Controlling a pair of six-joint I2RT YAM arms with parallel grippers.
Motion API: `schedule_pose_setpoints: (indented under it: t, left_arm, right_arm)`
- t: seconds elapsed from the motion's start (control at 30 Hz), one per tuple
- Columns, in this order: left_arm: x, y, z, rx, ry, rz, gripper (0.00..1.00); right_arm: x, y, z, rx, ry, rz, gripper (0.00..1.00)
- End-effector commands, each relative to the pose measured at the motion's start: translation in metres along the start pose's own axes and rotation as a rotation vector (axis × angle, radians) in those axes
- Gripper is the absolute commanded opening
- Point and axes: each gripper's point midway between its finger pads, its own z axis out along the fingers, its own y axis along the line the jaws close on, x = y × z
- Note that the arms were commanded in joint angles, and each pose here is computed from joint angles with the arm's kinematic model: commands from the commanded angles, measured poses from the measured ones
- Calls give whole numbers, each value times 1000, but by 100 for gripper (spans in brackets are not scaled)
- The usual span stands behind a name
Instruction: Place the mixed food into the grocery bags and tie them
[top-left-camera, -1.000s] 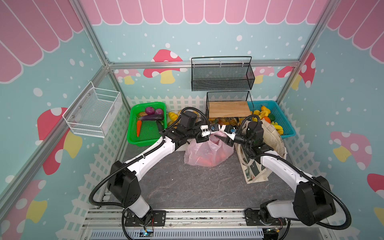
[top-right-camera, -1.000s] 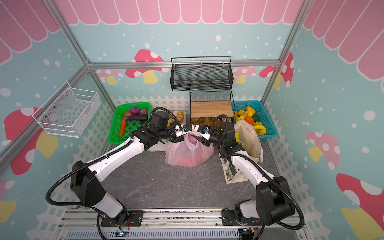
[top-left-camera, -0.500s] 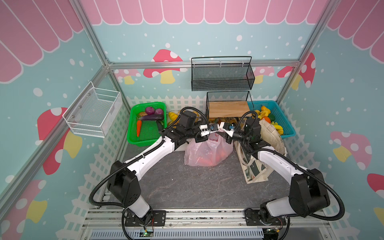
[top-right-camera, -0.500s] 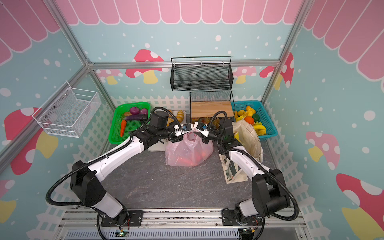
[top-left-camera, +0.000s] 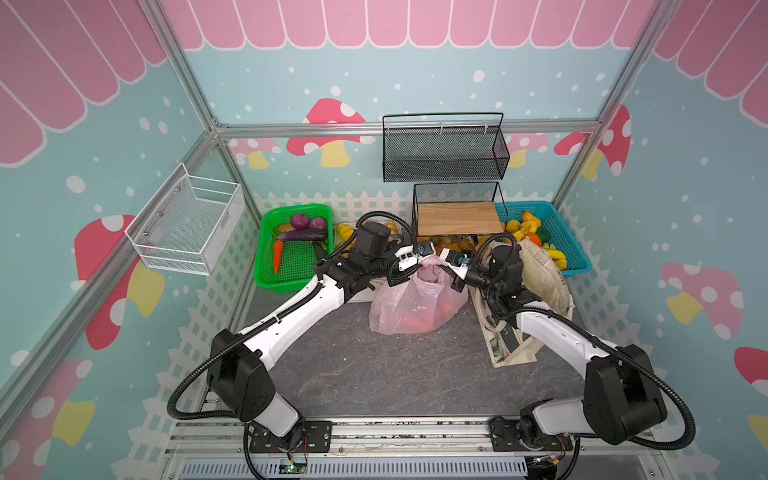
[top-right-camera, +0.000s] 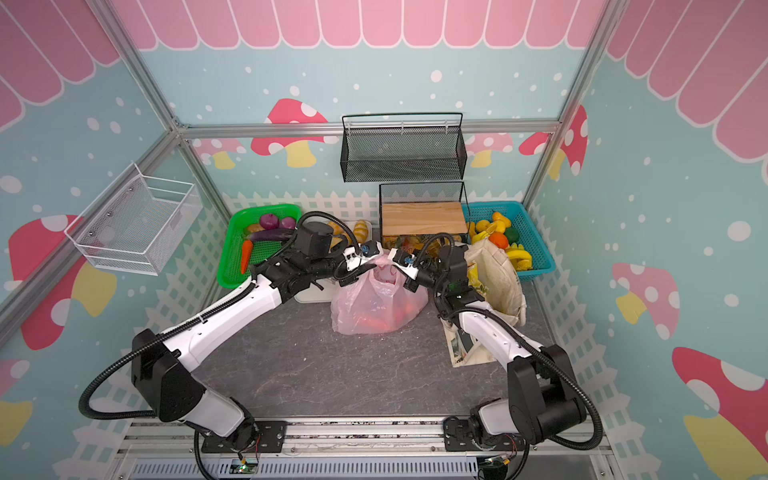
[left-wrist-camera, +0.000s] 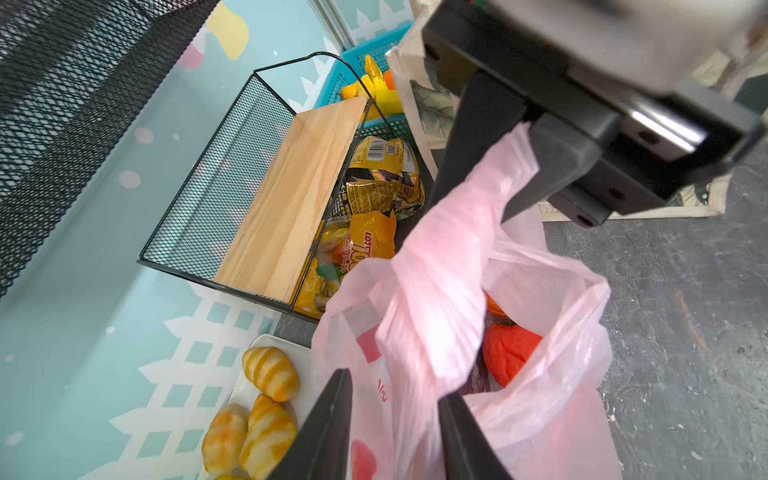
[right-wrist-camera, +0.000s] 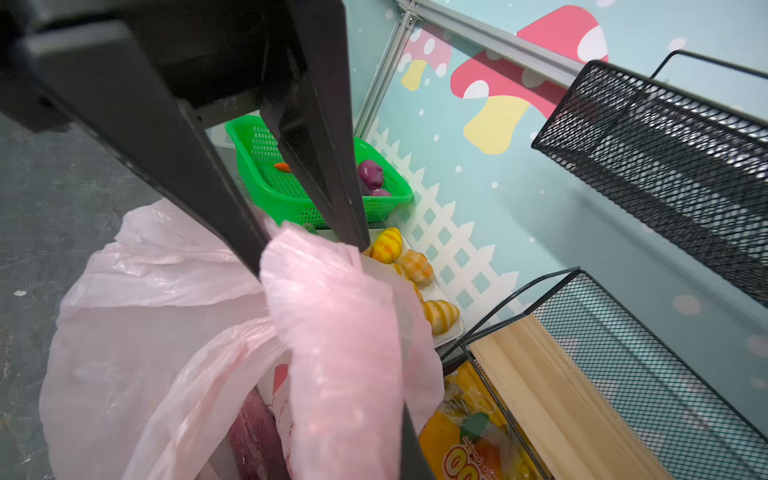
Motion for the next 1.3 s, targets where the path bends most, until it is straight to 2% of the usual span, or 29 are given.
schedule_pose_setpoints:
  t: [0.0, 0.03, 0.2, 0.33, 0.43, 0.77, 1.07, 1.2, 1.27]
  left_arm:
    - [7, 5, -2, -2, 63, -62, 34]
    - [5, 6, -2, 4, 66, -74, 33]
    - [-9, 8, -10, 13, 32, -161, 8]
    - [-24, 3, -21, 42, -31, -270, 0]
    - [-29, -7, -25, 73, -74, -359, 0]
    - [-41, -32, -40, 149, -184, -491, 0]
    - [-40, -63, -22, 164, -208, -536, 0]
    - [-35, -62, -12, 116, -219, -564, 0]
    - [-32, -58, -10, 82, -233, -573, 4]
  right_arm:
    - [-25, -6, -8, 58, -74, -57, 0]
    - [-27, -7, -9, 69, -77, -62, 0]
    - [-27, -15, -12, 180, -52, -100, 0]
    - [-39, -21, -20, 273, -107, -96, 0]
    - [-49, -22, -24, 320, -166, -64, 0]
    - [-54, -22, -29, 405, -222, -60, 0]
    - [-64, -2, -20, 264, -362, 77, 0]
    - [-68, 12, -15, 163, -400, 115, 0]
    - [-67, 20, -13, 121, -406, 131, 0]
